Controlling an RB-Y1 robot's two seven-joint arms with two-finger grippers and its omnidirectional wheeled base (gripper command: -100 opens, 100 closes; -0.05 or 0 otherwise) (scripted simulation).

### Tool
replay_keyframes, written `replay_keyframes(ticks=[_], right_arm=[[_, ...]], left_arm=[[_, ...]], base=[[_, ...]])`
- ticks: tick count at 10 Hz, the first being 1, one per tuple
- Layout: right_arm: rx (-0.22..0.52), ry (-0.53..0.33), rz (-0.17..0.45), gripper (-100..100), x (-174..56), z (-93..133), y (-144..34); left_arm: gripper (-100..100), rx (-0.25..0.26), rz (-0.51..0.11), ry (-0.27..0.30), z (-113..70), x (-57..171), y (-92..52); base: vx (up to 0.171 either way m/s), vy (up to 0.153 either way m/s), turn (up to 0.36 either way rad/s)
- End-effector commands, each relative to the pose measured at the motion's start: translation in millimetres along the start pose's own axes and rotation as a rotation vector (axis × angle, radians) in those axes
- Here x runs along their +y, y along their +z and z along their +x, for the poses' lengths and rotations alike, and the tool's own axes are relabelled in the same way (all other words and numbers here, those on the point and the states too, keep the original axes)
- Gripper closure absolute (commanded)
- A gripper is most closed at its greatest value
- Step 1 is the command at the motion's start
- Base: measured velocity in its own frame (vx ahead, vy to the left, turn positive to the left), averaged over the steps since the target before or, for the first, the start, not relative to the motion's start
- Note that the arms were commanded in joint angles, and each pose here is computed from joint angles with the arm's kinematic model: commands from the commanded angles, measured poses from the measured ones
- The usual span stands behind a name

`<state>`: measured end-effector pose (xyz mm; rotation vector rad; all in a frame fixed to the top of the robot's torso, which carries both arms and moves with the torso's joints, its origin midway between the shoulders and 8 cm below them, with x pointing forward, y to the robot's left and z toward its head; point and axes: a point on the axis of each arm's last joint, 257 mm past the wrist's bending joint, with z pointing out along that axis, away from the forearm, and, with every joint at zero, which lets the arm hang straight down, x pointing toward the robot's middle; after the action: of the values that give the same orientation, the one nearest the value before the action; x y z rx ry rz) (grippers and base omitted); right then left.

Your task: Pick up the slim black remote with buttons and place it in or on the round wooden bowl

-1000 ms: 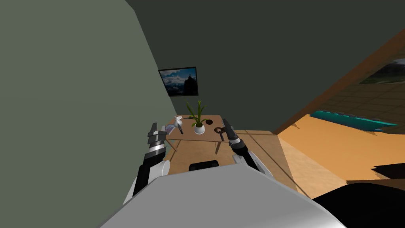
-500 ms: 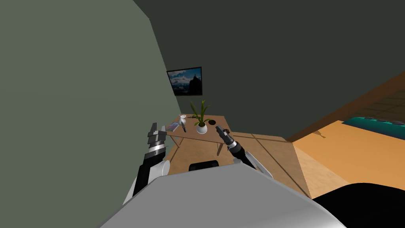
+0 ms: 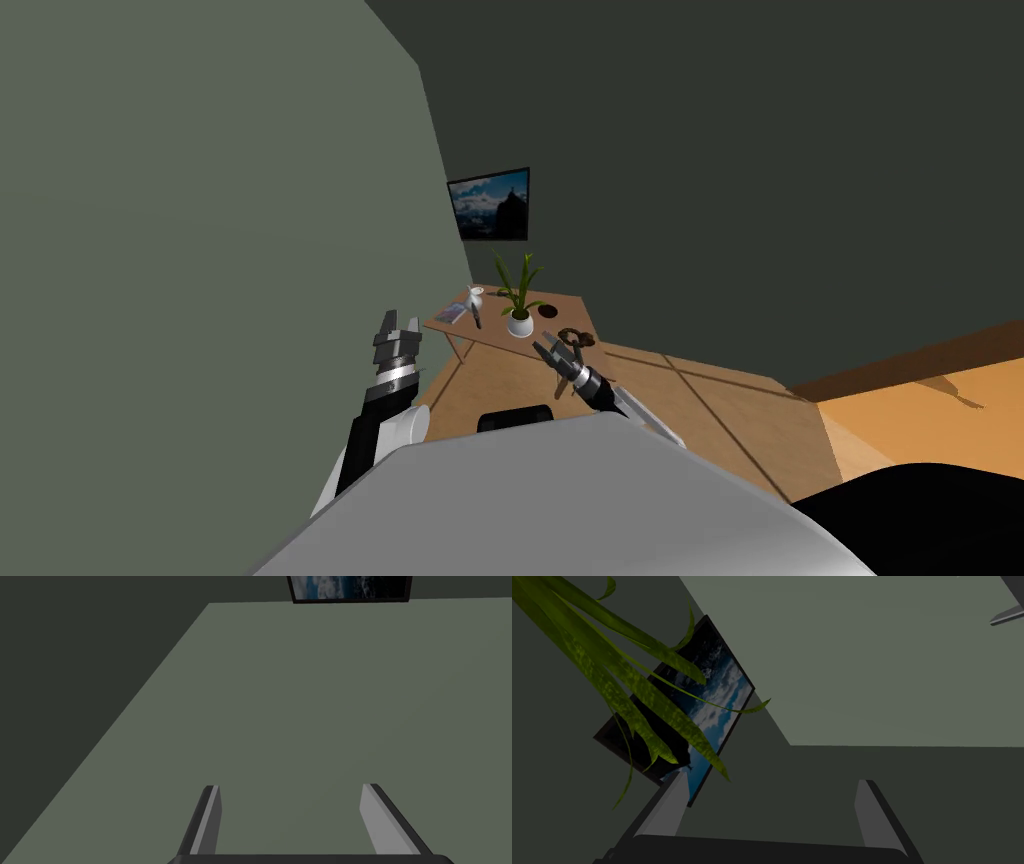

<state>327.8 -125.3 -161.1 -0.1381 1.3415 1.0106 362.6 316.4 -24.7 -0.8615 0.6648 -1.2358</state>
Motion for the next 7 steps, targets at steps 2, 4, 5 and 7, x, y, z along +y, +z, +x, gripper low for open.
replay_keyframes(ticks=[2, 4, 5, 7], right_arm=[[0.142, -0.092, -0.009, -100, -11, 46, -19.3], [0.228, -0.153, -0.026, -100, -15, 72, -32.8], [0.305, -0.202, -0.041, -100, -20, 96, -48.1], [0.391, -0.264, -0.067, -100, -25, 120, -65.9]], left_arm=[[0, 0.000, 0.000, 0.000, -0.1, 0, -0.1], [0, 0.000, 0.000, 0.000, 0.0, 0, 0.0], [0, 0.000, 0.000, 0.000, -0.1, 0, -0.1], [0, 0.000, 0.000, 0.000, -0.1, 0, -0.1]], base=[[-0.005, -0.033, 0.198], [0.001, -0.048, 0.280], [-0.006, -0.035, 0.241], [-0.006, -0.033, 0.200]])
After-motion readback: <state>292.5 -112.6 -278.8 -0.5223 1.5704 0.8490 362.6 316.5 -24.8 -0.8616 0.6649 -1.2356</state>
